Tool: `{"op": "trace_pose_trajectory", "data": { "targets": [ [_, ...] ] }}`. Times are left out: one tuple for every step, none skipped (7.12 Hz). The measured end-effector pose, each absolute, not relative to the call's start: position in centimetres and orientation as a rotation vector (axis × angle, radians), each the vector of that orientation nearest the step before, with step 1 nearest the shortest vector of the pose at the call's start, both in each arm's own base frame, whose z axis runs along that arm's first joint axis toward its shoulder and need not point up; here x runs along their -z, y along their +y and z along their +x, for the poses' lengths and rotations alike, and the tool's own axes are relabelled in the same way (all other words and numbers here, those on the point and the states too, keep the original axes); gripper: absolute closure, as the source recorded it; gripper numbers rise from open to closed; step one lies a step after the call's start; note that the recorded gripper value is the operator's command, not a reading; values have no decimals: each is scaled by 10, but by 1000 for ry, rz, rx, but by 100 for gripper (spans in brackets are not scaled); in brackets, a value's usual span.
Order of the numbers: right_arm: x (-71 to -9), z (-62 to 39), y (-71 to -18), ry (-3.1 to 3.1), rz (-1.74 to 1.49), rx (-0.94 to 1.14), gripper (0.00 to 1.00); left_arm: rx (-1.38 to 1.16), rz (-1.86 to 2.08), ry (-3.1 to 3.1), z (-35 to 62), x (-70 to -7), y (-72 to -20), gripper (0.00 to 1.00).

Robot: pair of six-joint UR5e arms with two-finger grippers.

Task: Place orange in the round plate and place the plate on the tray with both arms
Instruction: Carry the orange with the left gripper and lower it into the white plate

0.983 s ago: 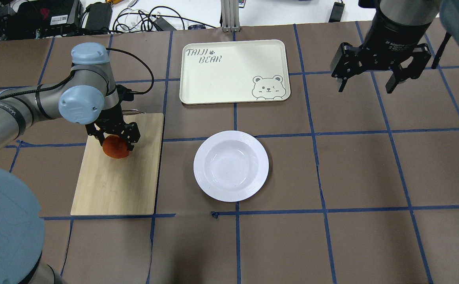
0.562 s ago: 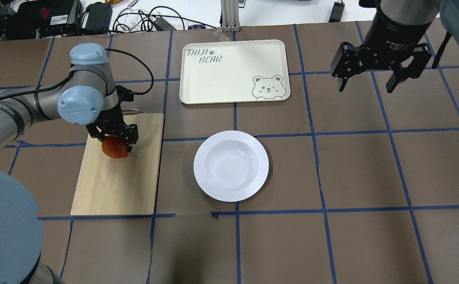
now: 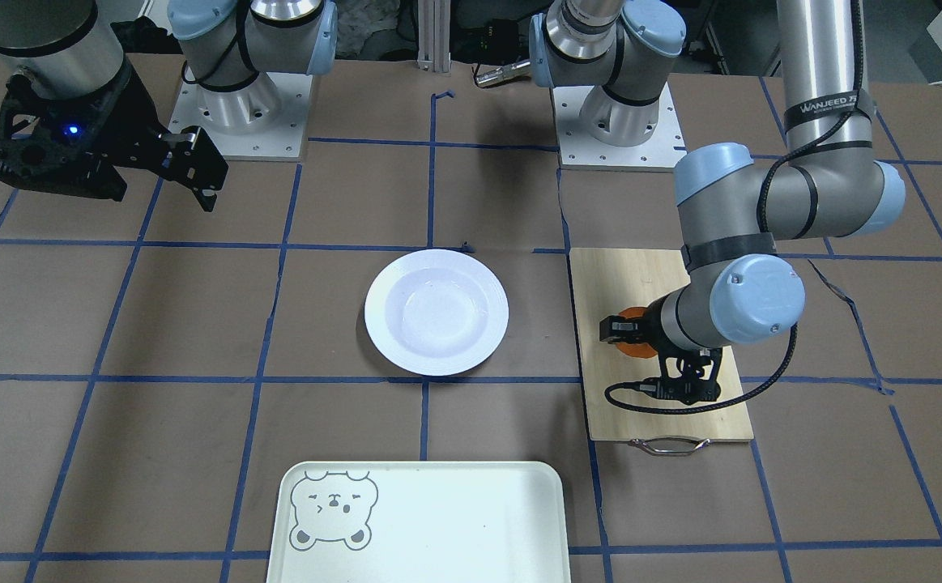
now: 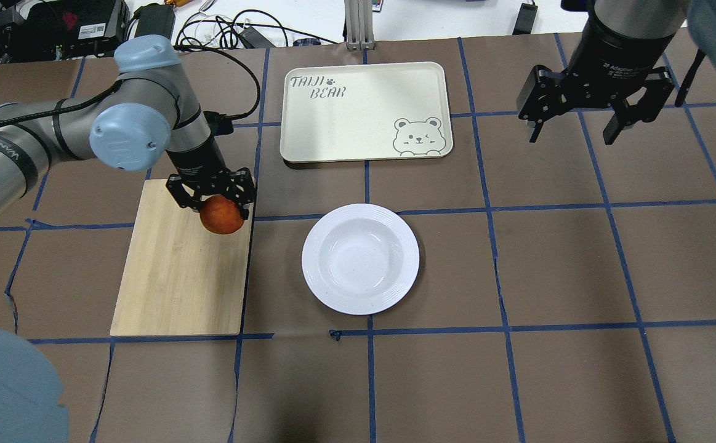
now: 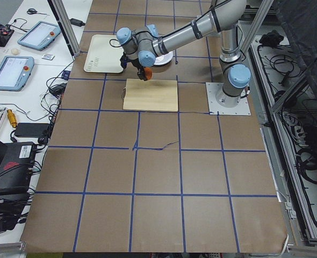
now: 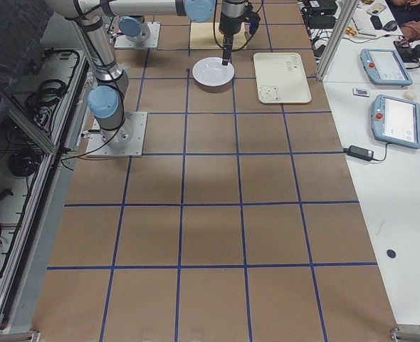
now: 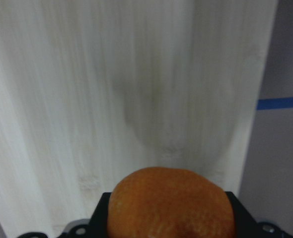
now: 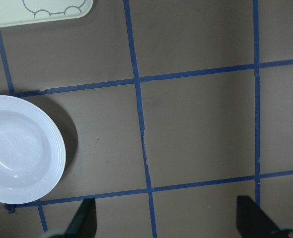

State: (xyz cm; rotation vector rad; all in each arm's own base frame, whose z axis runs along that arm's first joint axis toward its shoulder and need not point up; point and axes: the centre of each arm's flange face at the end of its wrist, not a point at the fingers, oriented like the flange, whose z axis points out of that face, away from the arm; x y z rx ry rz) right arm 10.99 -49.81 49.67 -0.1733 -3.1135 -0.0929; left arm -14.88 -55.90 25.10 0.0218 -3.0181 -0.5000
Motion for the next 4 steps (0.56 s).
{"op": "trace_pose_trajectory", "data": {
  "targets": [
    [-497, 107, -499, -3112, -190, 90, 0, 516, 49, -3016, -207, -253, -541, 85],
    [-497, 102, -500, -3110, -217, 88, 0, 536, 86, -3010, -258, -250, -521, 85],
    [-496, 95, -503, -3109, -241, 91, 0, 557, 116, -2977, -292, -240, -505, 85],
    [-493, 86, -505, -3109, -262, 105, 0, 553, 128, -2938, -309, -225, -495, 78]
  ]
}}
